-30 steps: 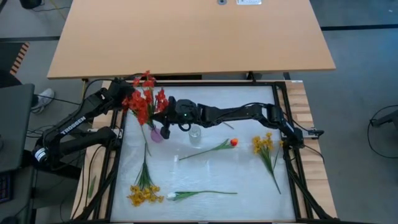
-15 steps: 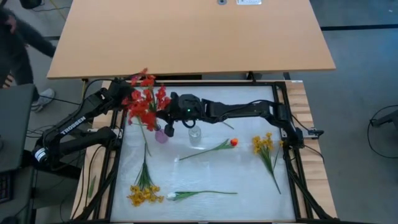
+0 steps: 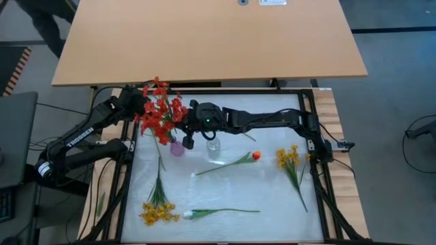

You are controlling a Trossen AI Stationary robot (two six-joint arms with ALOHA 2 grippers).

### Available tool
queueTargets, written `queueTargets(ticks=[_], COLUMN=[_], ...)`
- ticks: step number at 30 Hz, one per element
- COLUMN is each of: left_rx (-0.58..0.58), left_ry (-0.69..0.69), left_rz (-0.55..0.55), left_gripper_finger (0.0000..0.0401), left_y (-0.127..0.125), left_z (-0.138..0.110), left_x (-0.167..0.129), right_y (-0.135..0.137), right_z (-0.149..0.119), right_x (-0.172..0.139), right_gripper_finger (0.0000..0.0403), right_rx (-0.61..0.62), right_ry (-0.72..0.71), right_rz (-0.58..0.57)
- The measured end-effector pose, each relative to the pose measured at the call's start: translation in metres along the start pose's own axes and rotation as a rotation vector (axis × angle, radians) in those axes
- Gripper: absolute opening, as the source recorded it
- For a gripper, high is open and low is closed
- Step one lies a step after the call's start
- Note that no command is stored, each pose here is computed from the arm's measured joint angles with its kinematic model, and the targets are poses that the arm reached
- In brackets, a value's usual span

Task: Sort flowers into vase by color
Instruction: Put the red flowers into the violet vase

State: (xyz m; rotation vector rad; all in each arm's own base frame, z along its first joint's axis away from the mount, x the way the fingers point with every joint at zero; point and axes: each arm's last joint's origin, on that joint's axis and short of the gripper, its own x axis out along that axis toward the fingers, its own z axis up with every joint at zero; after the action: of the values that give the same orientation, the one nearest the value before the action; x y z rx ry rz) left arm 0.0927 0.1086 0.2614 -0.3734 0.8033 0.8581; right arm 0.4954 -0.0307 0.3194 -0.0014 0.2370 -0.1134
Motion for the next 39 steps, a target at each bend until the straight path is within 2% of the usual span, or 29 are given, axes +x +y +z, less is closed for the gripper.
queueTargets(ticks=[13, 25, 39], left_rx=[0.0, 0.0, 0.0], left_ry=[0.0, 0.0, 0.0], left_rz=[0.0, 0.0, -0.001], left_gripper_finger=[0.019, 0.019, 0.019], left_y=[0.0, 0.0, 0.0], left_z=[0.0, 0.0, 0.0], left_x=[0.0, 0.0, 0.0], right_y=[0.021, 0.019, 0.019], right_z=[-0.02, -0.02, -0.072], right_x=[0.018, 0.018, 0.028], right_gripper_finger=[0.0027, 0.0027, 0.0028], right_rx=[0.052, 0.022, 0.098], right_ry=[-0.009, 0.002, 0.041], right_rz=[0.042, 0.012, 0.006])
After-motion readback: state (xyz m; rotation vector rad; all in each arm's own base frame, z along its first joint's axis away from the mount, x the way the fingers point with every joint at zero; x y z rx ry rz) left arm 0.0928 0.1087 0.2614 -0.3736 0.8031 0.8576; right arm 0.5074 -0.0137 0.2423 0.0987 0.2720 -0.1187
